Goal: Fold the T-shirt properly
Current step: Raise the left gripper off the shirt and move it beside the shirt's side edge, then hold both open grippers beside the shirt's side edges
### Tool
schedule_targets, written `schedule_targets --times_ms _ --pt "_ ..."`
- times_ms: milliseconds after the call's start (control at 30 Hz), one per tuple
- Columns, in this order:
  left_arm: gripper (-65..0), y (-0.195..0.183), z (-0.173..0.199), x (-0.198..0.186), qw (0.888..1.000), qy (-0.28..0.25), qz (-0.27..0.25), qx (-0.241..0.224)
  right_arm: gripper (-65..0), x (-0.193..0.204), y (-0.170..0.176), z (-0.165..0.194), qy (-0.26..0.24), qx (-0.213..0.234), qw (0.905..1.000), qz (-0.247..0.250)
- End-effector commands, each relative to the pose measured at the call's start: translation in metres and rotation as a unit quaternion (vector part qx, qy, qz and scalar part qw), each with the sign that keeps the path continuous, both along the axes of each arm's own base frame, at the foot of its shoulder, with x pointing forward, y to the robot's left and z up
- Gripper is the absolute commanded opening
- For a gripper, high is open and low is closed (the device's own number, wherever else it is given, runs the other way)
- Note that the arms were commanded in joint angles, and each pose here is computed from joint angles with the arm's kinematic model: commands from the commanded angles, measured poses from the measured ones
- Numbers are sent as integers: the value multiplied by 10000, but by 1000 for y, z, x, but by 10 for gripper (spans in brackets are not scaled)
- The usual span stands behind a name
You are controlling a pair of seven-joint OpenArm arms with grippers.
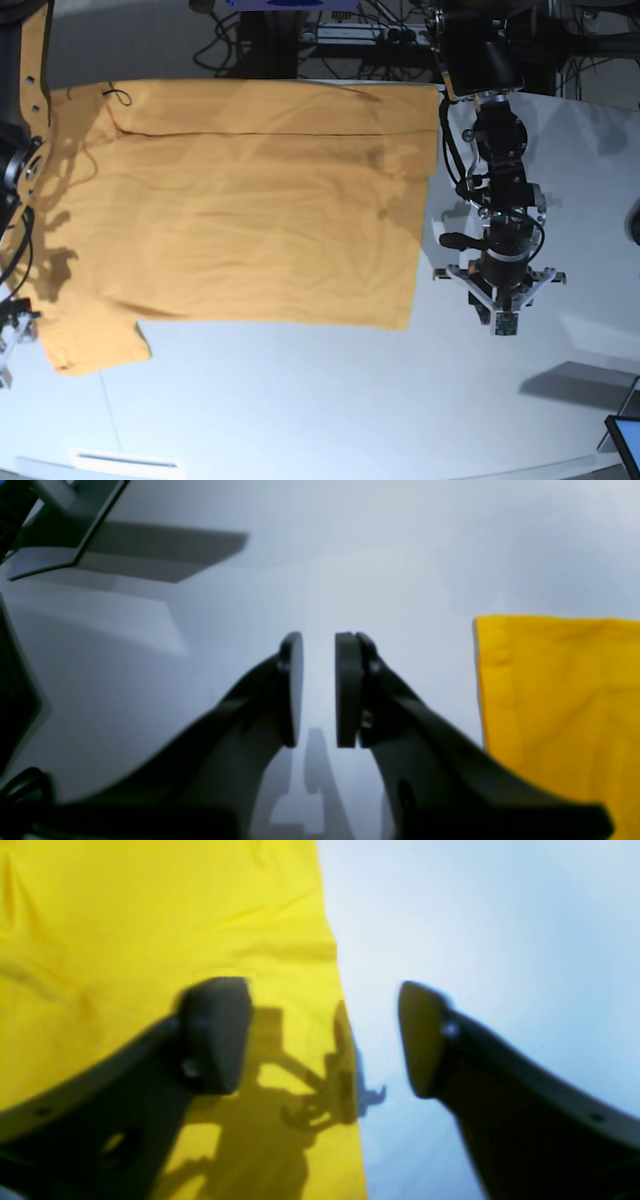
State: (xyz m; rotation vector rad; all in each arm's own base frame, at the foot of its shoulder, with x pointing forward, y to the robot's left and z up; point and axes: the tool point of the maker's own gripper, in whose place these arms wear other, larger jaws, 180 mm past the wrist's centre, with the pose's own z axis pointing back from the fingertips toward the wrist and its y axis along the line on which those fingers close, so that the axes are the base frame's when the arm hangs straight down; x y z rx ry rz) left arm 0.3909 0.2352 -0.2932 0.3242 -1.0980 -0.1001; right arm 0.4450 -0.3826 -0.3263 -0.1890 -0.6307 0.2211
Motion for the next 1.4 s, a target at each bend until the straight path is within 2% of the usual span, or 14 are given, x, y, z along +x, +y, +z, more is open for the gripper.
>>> schedule_targets --times_ms 0,67,200,367,433,667,900,1033,1367 --pt "-531 1 23 8 9993 -357 -34 90 -135 12 -9 23 -334 -28 9994 -51" --pt "-531 2 22 8 9993 -350 -32 94 -110 16 -6 23 -390 78 9992 -35" --pt "-531 2 23 8 9993 -365 -35 97 -113 21 0 13 -286 428 9986 -79" --pt "-531 2 22 7 9993 -349 -35 97 -196 27 2 13 -402 937 9945 -236" --pt "-531 3 21 6 9994 -335 -27 104 -212 26 -10 20 -514 1056 9922 -422" --pt "-531 9 18 -1 9993 -268 -47 237 -183 26 -26 35 -578 1255 9885 -619" --pt "-531 7 18 -5 9993 -273 -60 236 -181 26 -9 21 -366 1583 9850 -576" --pt "-531 7 23 -8 9990 -330 -73 278 -181 31 -5 27 -578 1888 9781 -656" --pt "-531 8 19 -17 9991 -275 -68 312 -181 25 2 13 -388 1945 9780 -649"
